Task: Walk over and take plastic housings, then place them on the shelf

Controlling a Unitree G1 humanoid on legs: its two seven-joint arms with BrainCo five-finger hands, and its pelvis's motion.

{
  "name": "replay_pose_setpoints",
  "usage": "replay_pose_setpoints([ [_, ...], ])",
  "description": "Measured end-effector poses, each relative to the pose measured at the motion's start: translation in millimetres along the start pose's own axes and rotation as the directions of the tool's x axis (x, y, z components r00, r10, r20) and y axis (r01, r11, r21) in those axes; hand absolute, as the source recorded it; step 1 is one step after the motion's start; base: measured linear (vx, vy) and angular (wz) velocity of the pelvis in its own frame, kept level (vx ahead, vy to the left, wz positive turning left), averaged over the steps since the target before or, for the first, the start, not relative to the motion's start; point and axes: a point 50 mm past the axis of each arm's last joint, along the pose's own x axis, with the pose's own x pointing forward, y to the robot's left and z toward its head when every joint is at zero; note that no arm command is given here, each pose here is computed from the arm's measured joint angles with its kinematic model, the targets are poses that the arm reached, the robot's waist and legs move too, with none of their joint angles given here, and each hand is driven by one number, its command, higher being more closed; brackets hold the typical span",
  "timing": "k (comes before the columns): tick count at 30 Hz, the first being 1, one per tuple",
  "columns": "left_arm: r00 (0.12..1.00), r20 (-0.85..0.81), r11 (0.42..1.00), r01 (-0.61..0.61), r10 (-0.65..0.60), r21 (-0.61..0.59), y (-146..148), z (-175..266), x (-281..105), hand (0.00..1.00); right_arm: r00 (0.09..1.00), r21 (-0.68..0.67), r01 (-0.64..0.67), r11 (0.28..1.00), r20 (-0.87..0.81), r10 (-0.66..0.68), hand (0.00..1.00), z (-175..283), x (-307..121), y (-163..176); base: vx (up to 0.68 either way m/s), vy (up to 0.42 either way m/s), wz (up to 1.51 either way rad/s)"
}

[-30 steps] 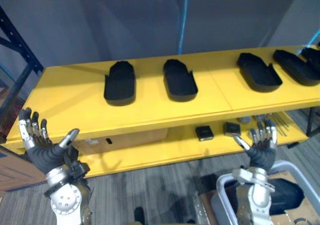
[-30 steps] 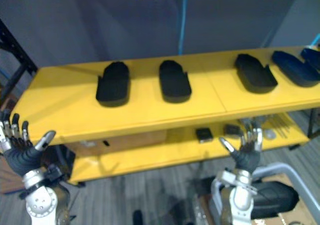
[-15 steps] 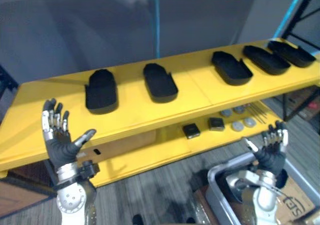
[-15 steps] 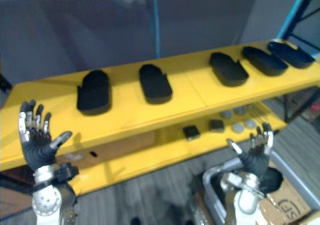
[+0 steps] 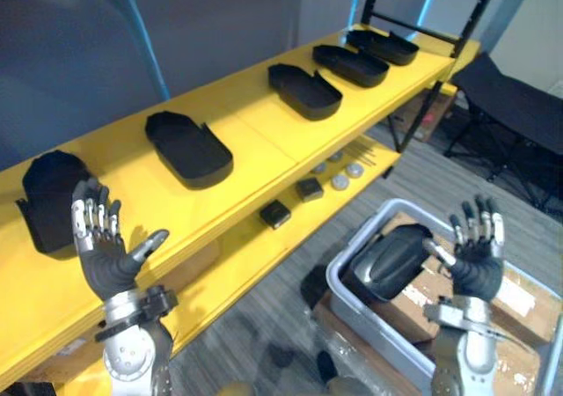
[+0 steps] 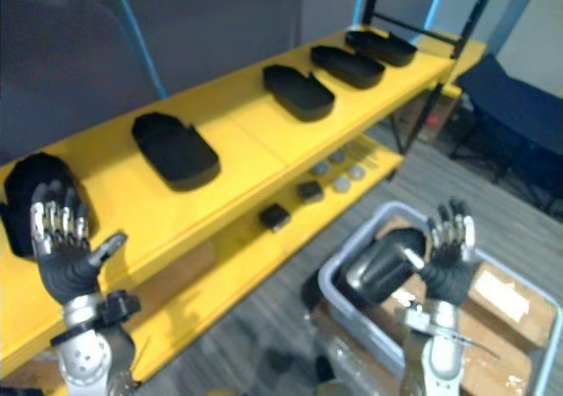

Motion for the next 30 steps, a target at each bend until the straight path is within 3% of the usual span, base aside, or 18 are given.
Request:
replay_pose_setpoints([
  [7,0.985,0.103,0.987,0.144,-0.137,-0.067,-25,10,11,0.0,0.988,-0.008,0.15,0.989,-0.046,-0.15,0.0,1,-23,-15,-0.06,-0.034,-0.31],
  [12,0.989,0.092,0.991,0.11,-0.116,0.072,-5,14,10,0.0,0.999,0.025,-0.027,0.999,0.022,0.026,0.0,19,-21,-7,-0.21,0.071,-1.24],
  [16,1.0,0.025,0.982,0.007,-0.012,0.19,27,11,7,0.0,0.971,0.09,-0.238,0.967,0.046,0.235,0.0,-5,14,43,-0.11,-0.055,-1.13],
  [19,0.999,-0.044,0.97,-0.004,0.015,0.243,41,-3,5,0.0,0.955,0.041,-0.295,0.955,-0.003,0.295,0.0,-26,32,70,0.09,-0.172,-0.32],
  [23,0.992,-0.116,0.971,-0.027,0.057,0.238,47,-16,-3,0.0,0.962,-0.1,-0.272,0.957,-0.053,0.268,0.0,-30,40,63,0.0,-0.159,-0.79],
  [27,0.986,-0.121,0.97,-0.08,0.11,0.23,54,-20,-4,0.0,0.969,-0.141,-0.231,0.963,-0.126,0.215,0.0,-38,35,55,0.05,-0.188,-0.73],
  [30,0.982,-0.132,0.974,-0.103,0.132,0.202,49,-23,-7,0.0,0.973,-0.182,-0.151,0.972,-0.203,0.113,0.0,-42,25,30,0.03,-0.202,-0.34],
])
